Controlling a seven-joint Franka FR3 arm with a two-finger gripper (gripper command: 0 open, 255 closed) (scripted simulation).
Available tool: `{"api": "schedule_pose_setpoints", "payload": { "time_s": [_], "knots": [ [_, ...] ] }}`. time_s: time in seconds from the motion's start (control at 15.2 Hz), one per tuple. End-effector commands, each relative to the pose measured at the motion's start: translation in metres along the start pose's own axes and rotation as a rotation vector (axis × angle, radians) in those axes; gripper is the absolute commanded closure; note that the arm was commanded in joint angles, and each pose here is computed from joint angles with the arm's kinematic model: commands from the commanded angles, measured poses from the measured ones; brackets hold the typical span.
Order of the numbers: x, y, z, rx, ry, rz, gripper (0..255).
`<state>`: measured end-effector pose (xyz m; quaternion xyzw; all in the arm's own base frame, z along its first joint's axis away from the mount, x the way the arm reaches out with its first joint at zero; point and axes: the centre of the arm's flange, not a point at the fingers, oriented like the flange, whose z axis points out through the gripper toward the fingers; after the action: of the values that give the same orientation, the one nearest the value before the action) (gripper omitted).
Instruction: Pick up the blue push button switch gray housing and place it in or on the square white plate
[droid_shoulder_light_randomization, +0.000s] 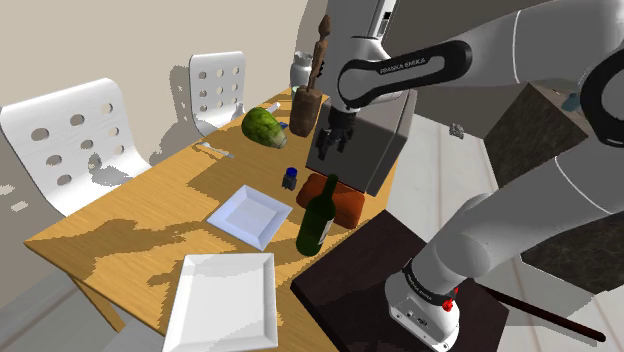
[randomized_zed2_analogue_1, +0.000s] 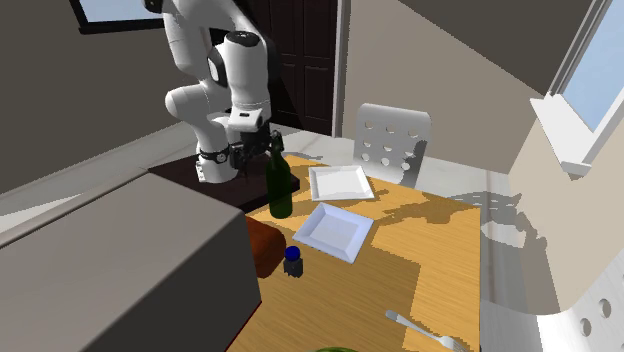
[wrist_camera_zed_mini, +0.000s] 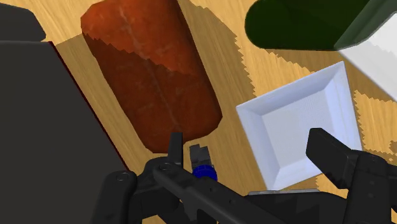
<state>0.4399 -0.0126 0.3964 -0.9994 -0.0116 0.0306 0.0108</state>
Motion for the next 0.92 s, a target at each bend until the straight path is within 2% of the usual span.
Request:
{"api": "schedule_pose_setpoints", "payload": {
  "time_s": [0.0, 0.86],
  "knots": [
    [0.018, 0.002, 0.021, -0.002, 0.009, 0.006, 0],
    [0.135, 0.009, 0.140, -0.012, 0.053, 0.045, 0]
  ]
}}
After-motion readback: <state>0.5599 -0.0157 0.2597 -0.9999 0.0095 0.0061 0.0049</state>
